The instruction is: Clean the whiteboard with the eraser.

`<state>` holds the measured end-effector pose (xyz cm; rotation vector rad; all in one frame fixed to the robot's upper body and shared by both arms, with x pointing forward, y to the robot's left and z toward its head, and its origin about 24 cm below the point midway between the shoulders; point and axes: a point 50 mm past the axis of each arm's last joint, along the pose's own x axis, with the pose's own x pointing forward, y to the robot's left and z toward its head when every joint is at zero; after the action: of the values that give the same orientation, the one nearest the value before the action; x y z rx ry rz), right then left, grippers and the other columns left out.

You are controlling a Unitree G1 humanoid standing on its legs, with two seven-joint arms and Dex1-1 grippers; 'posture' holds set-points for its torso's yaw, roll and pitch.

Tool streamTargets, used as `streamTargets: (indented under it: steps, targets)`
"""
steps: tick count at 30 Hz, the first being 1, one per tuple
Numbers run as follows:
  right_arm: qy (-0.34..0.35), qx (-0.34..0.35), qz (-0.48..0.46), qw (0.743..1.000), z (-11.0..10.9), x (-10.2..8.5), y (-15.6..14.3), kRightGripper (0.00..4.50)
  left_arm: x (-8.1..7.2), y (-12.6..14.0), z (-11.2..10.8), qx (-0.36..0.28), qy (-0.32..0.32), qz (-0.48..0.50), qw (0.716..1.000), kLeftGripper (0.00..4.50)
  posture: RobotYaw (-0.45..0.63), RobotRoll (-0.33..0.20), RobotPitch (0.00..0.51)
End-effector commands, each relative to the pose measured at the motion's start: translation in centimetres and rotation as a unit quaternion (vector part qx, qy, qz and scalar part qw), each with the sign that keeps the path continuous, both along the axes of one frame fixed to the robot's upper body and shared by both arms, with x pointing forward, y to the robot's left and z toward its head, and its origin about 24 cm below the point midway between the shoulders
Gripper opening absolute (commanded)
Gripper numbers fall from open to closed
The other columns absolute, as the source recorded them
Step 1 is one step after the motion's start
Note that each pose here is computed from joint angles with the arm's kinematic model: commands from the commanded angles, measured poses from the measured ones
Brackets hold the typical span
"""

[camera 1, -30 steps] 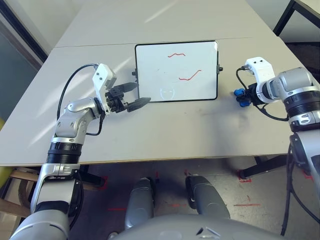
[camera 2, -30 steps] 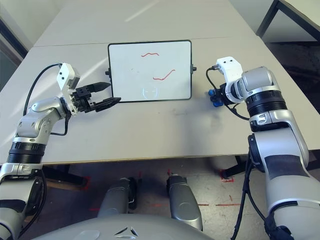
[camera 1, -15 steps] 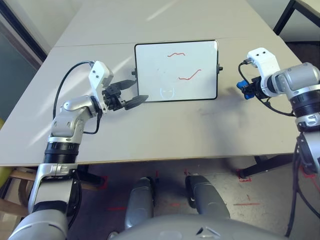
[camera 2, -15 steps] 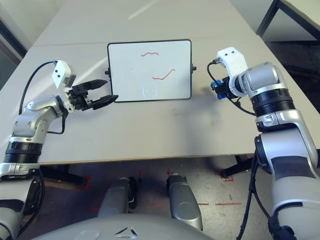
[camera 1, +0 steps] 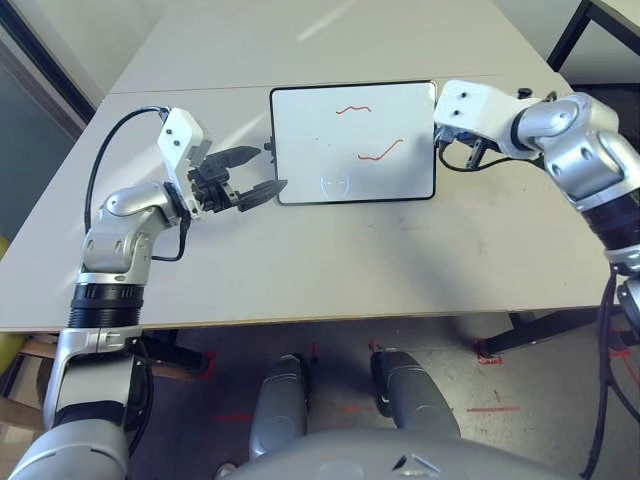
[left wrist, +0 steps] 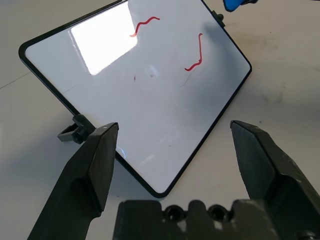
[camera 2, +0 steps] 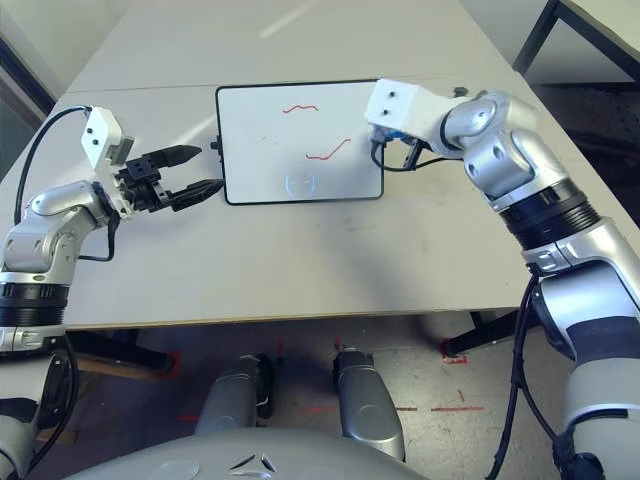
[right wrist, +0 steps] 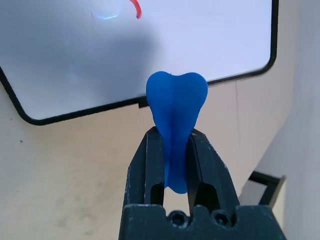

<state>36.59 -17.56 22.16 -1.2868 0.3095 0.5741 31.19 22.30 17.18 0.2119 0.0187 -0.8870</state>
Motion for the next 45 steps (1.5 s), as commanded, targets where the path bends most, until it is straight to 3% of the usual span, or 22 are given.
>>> streamTargets:
  steps: [1,12,45]
  targets:
    - [-0.017,-0.056,0.021,0.998,-0.1,0.8,0.7,0.39,0.1,0.0,0.2,0.015,-0.009,0.004,1.0,4.5,-0.17,0.0,0.111]
    - [-0.027,-0.107,0.062,0.992,-0.7,1.7,2.5,0.39,0.0,0.0,0.0,0.016,-0.01,0.006,1.0,4.5,-0.15,0.0,0.114]
    - [0.034,-0.109,0.072,0.991,-2.2,3.5,4.7,0.39,-0.7,0.0,-0.4,0.01,-0.005,0.014,1.0,4.5,-0.11,0.0,0.125]
